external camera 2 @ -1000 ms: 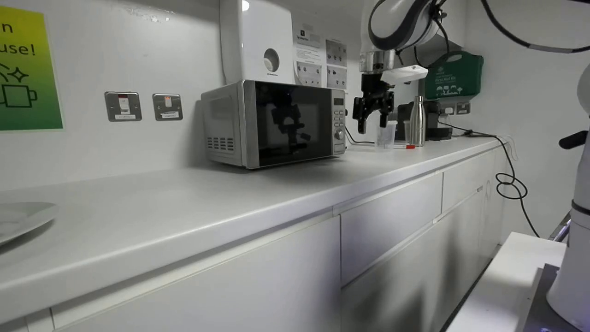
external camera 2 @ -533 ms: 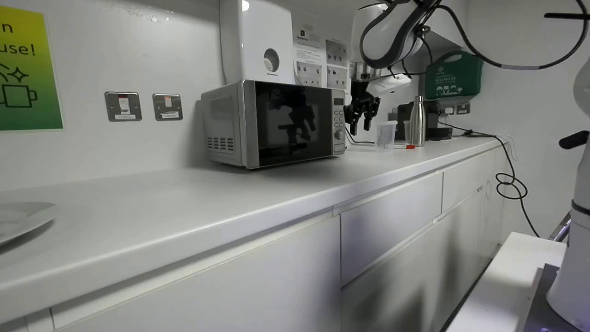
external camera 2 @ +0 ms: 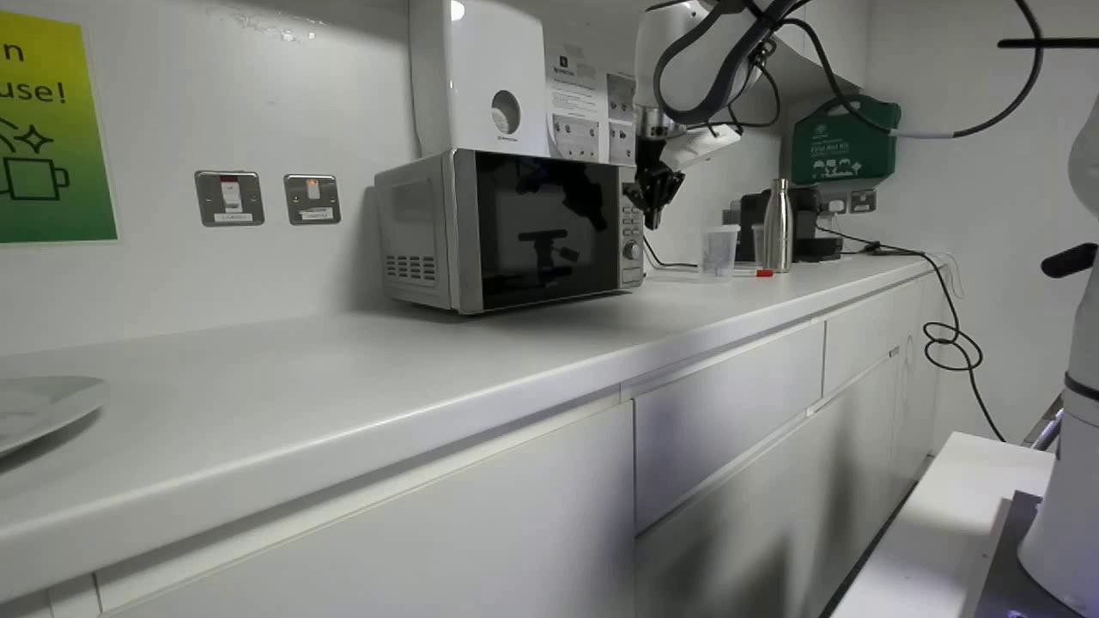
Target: Press one of the buttons on the microwave
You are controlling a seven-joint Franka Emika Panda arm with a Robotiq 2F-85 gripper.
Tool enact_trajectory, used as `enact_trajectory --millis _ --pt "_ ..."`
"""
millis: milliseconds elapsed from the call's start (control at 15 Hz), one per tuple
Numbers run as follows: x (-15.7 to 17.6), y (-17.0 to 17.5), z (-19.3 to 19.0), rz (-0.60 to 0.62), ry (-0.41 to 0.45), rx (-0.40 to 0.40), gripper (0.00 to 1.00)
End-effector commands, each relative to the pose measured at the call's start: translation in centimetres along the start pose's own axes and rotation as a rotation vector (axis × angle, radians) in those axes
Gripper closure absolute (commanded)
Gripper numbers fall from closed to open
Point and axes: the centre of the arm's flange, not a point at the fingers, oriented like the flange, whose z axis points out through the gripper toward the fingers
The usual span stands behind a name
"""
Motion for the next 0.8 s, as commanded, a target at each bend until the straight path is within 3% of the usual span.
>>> enact_trajectory --millis 0,733 --pt "3.3 -0.1 0.2 0.025 0.04 -0.025 1.0" --pt "6.5 0.9 0.5 0.077 0.069 -0.036 1.0"
